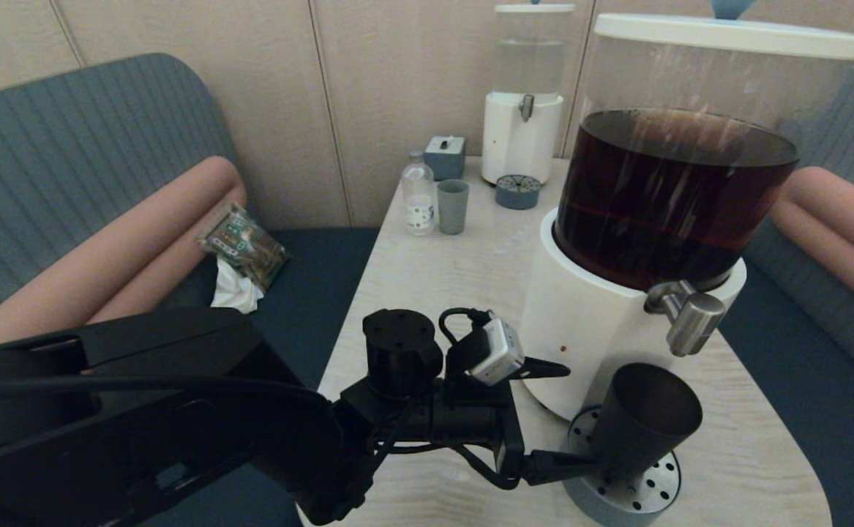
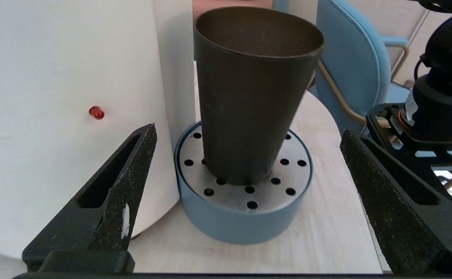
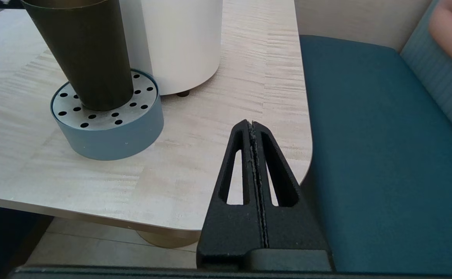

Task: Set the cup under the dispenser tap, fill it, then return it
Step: Place the cup next to the water dispenser

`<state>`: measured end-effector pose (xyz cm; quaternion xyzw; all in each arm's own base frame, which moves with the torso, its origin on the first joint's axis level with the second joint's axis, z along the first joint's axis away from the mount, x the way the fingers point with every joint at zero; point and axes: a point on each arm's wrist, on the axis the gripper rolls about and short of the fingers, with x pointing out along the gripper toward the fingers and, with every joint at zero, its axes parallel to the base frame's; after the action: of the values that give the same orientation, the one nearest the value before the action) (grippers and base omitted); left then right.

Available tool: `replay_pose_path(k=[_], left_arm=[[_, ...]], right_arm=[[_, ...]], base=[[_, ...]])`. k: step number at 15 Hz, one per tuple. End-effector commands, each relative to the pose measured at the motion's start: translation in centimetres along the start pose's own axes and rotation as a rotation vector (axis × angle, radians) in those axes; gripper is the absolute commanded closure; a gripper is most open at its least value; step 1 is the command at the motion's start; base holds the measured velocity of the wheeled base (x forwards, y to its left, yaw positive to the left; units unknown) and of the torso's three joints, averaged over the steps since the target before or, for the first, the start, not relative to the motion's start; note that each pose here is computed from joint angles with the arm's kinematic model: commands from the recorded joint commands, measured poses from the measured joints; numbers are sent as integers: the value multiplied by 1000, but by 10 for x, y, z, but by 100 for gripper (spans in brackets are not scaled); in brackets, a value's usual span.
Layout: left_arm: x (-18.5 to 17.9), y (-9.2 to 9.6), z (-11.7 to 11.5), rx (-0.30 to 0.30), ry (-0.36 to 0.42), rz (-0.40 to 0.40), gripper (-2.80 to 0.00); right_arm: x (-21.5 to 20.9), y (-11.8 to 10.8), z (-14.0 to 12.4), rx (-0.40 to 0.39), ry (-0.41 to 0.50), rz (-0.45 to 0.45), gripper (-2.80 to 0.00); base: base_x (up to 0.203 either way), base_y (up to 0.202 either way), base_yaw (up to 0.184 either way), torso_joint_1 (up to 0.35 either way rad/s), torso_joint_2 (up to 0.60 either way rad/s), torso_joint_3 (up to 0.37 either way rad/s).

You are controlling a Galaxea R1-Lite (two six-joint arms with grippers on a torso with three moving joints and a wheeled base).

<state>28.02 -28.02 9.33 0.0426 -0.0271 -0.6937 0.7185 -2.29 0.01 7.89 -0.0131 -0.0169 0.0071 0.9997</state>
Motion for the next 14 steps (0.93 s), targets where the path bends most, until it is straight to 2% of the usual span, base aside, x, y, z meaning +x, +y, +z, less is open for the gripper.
replay_pose_path(k=[1, 10, 14], left_arm=[[5, 2, 0, 4, -11, -6, -280], [26, 3, -3, 11, -35, -32, -280], [33, 1, -13, -5, -21, -45, -280]], right_arm=[[1, 0, -3, 0, 8, 1, 0], [1, 0, -3, -1, 7, 2, 0], [1, 0, -3, 0, 7, 2, 0]], base=[[0, 0, 0, 0, 0, 0], [0, 0, 0, 0, 0, 0], [0, 0, 0, 0, 0, 0]])
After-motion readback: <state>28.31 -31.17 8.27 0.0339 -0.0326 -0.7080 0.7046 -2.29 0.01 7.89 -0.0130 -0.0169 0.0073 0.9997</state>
